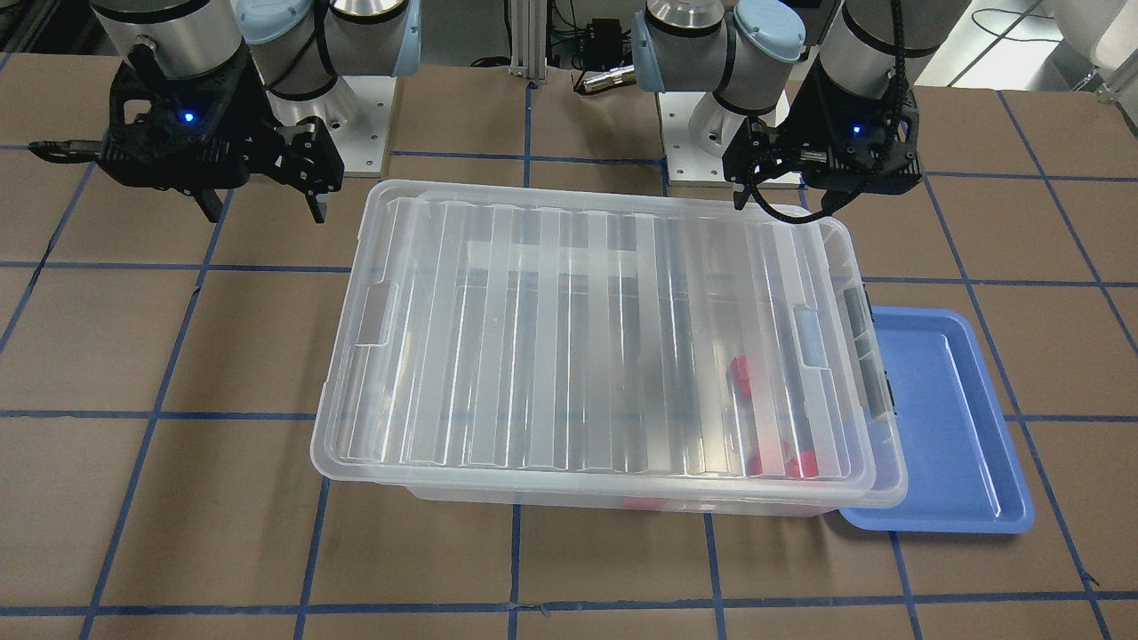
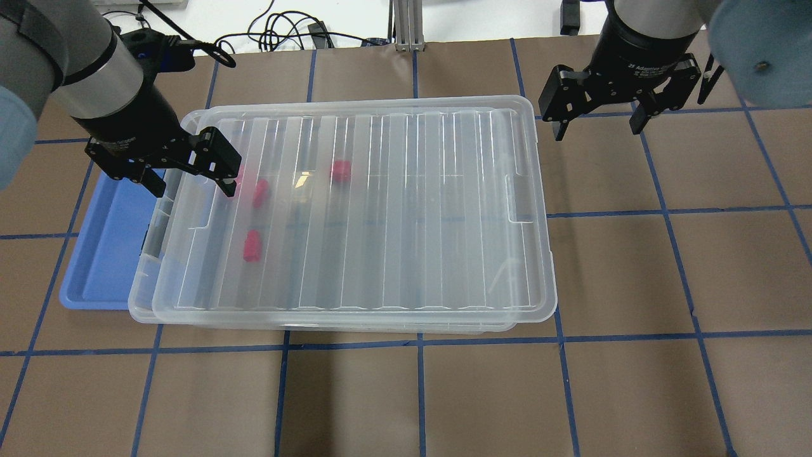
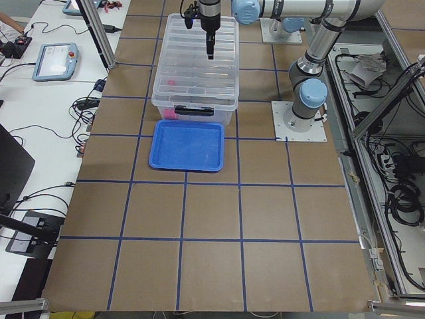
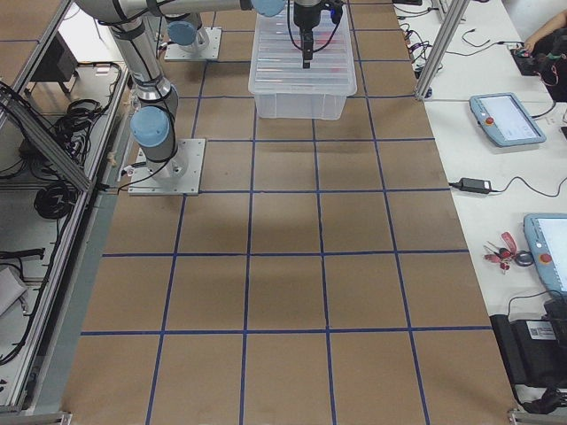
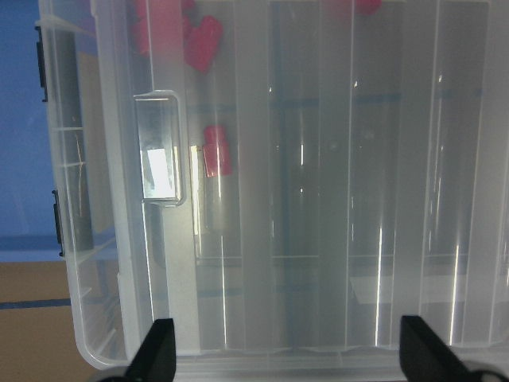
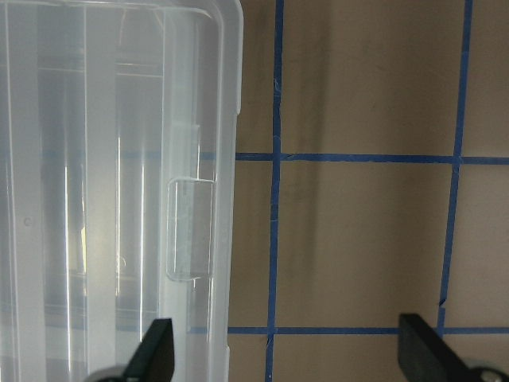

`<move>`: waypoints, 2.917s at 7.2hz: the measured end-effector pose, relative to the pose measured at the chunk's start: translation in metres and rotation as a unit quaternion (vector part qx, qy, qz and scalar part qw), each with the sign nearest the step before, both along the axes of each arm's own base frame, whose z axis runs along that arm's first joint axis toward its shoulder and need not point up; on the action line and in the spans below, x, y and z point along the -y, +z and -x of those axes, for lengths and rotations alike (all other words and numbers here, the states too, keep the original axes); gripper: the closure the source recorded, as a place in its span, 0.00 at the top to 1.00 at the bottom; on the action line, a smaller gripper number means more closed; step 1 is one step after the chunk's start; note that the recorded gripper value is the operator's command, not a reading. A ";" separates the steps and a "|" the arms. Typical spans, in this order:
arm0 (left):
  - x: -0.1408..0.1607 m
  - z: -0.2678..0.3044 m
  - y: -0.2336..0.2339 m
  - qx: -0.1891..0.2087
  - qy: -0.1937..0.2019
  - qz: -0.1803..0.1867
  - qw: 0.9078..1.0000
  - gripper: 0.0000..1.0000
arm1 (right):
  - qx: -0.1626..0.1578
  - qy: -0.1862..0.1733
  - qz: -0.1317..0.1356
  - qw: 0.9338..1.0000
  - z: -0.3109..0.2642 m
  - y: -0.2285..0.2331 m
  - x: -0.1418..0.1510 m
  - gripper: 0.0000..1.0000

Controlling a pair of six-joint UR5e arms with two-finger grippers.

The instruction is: Place red block in blue tray from box

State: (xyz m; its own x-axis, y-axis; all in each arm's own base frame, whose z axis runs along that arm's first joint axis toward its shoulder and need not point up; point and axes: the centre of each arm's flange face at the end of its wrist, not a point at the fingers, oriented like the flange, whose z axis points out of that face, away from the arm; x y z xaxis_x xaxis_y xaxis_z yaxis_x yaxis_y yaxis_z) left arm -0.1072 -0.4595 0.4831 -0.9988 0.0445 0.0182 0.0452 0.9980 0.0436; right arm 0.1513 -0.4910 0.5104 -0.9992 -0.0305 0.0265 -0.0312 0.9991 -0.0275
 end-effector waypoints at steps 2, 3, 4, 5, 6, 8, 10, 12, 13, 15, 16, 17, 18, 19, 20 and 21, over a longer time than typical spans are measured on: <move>0.001 0.000 -0.003 -0.001 0.000 -0.002 1.000 1.00 | 0.000 0.001 -0.001 1.000 0.000 0.000 0.000 1.00; 0.001 0.000 -0.001 0.000 -0.001 -0.001 1.000 1.00 | 0.000 0.000 -0.001 1.000 0.000 0.000 0.000 1.00; 0.001 -0.001 0.001 0.000 -0.001 0.001 1.000 1.00 | 0.001 0.001 -0.004 1.000 -0.001 -0.004 0.000 1.00; 0.001 -0.001 0.002 0.000 -0.001 0.003 1.000 1.00 | 0.003 0.004 -0.011 1.000 -0.007 -0.018 -0.001 1.00; 0.001 -0.001 0.003 0.000 -0.001 0.004 1.000 1.00 | 0.006 0.011 -0.013 1.000 -0.015 -0.043 -0.003 1.00; 0.002 -0.001 0.004 0.000 -0.001 0.004 1.000 1.00 | 0.007 0.019 -0.010 1.000 -0.021 -0.110 -0.005 1.00; 0.002 -0.001 0.003 -0.001 -0.002 0.003 1.000 1.00 | 0.004 0.023 0.004 1.000 -0.020 -0.153 0.000 1.00; 0.002 0.000 0.002 -0.002 -0.001 0.002 1.000 1.00 | -0.004 0.023 0.006 1.000 -0.013 -0.164 0.007 1.00; 0.001 0.000 0.001 -0.004 -0.001 0.002 1.000 1.00 | -0.017 0.018 0.003 1.000 0.000 -0.166 0.009 1.00; 0.001 0.000 -0.001 -0.005 0.001 0.000 1.000 1.00 | -0.036 0.008 -0.004 0.999 0.032 -0.167 0.014 1.00; 0.001 0.000 -0.001 -0.006 0.002 0.000 1.000 1.00 | -0.050 0.007 -0.009 0.999 0.042 -0.167 0.014 1.00; 0.001 0.000 -0.001 -0.007 0.002 0.000 1.000 1.00 | -0.071 0.010 -0.018 0.997 0.051 -0.168 0.013 1.00; 0.001 -0.002 -0.001 -0.006 0.003 0.000 1.000 1.00 | -0.090 0.015 -0.025 0.995 0.060 -0.168 0.013 1.00; 0.003 -0.009 -0.001 -0.004 0.007 0.001 1.000 1.00 | -0.100 0.016 -0.029 0.994 0.067 -0.167 0.013 1.00; 0.006 -0.022 -0.003 -0.003 0.020 0.000 1.000 1.00 | -0.107 0.016 -0.034 0.994 0.076 -0.166 0.014 1.00; 0.010 -0.041 -0.006 -0.002 0.037 -0.003 0.999 1.00 | -0.113 0.015 -0.041 0.993 0.084 -0.165 0.014 1.00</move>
State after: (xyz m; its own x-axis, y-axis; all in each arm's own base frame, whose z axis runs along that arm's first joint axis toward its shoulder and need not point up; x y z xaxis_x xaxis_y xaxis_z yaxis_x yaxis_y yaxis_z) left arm -0.0662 -0.4700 0.4766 -0.9993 -0.0304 0.0214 -0.0294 0.9984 0.0491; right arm 0.0670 -0.5054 0.3454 -0.9669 -0.0706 0.2453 -0.0565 0.9964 0.0640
